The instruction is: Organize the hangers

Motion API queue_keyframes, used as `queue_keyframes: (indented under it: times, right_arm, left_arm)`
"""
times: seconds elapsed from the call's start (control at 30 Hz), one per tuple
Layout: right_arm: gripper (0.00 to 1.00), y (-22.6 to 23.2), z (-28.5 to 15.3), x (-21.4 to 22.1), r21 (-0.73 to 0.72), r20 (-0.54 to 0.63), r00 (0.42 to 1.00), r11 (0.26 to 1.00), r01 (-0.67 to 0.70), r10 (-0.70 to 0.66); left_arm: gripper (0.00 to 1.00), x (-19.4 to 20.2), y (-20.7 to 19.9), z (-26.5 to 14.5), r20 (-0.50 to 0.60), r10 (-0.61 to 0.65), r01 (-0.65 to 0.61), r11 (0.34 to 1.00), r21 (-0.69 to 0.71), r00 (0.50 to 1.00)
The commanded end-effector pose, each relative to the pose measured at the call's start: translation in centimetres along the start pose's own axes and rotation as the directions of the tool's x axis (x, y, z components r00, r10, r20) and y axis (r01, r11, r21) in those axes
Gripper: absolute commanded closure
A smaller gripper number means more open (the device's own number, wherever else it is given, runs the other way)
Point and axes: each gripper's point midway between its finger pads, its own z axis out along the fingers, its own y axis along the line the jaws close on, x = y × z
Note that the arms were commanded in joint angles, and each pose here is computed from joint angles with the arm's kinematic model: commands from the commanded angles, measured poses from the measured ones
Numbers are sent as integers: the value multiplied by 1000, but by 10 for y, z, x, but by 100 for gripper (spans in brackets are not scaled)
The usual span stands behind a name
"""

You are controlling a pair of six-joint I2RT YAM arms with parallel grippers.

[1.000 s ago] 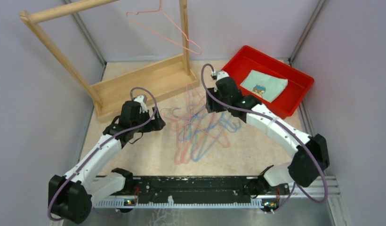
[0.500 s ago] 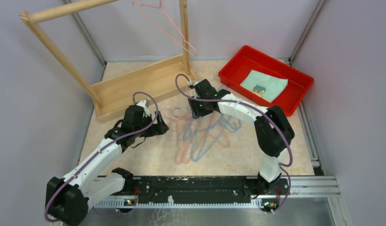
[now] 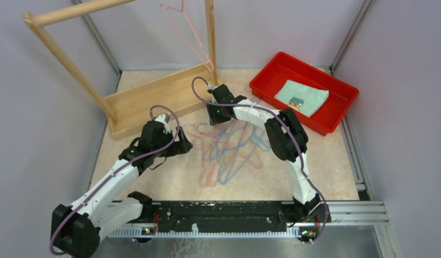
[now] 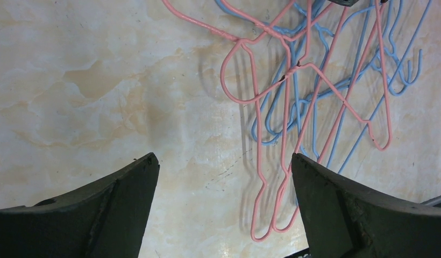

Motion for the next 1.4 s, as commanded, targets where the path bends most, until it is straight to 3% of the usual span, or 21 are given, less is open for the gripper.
queue_keyframes:
  times: [0.0, 0.07, 0.17, 0.2, 0.37, 0.53, 0.63, 0.77, 0.9, 1.0, 1.13, 1.3, 1.37]
  right_arm:
    - [56, -10, 7, -36, 13, 88, 995, 999, -48, 47]
    - [65, -12, 13, -37, 12, 85, 995, 998, -56, 54]
    - [99, -14, 15, -40, 7, 90, 993, 997, -75, 74]
    - [100, -14, 13, -41, 2, 93, 992, 996, -86, 85]
    - [100, -12, -23, -59, -60, 160, 973, 985, -159, 167]
    - [100, -1, -100, -96, -175, 281, 923, 960, -220, 263]
    - [100, 3, -144, -115, -271, 327, 872, 920, -283, 365]
    - [100, -3, -195, -138, -423, 353, 756, 815, -396, 551]
    - [100, 0, -225, -152, -474, 365, 717, 782, -405, 593]
    - [100, 3, -223, -146, -507, 314, 704, 739, -443, 637]
    - [100, 2, -212, -128, -571, 212, 631, 619, -540, 746]
    - [99, -28, -190, -93, -405, 236, 642, 674, -617, 730]
    - [91, -36, -179, -78, -367, 220, 657, 685, -629, 721]
  left_arm:
    - [2, 0, 0, -1, 20, -19, 19, 1000, -2, 1000]
    - [2, 0, 1, -2, 22, -19, 19, 1000, -4, 1000]
    - [2, 0, 0, -3, 27, -22, 22, 1000, -4, 999]
    - [2, -1, -1, -3, 28, -21, 21, 1000, 1, 999]
    - [3, -9, -16, -5, 52, 10, -14, 997, 71, 999]
    - [3, -29, -40, -10, 132, 54, -77, 982, 172, 990]
    - [4, -39, -52, -12, 168, 75, -110, 972, 209, 983]
    - [4, -45, -64, -11, 196, 86, -134, 960, 244, 977]
    - [4, -49, -79, -9, 203, 92, -147, 950, 275, 975]
    - [5, -54, -92, -9, 215, 110, -171, 941, 291, 970]
    - [5, -57, -110, -12, 235, 119, -191, 930, 314, 965]
    - [5, -45, -121, -11, 212, 127, -193, 924, 331, 969]
    - [5, -41, -122, -10, 205, 135, -198, 923, 331, 969]
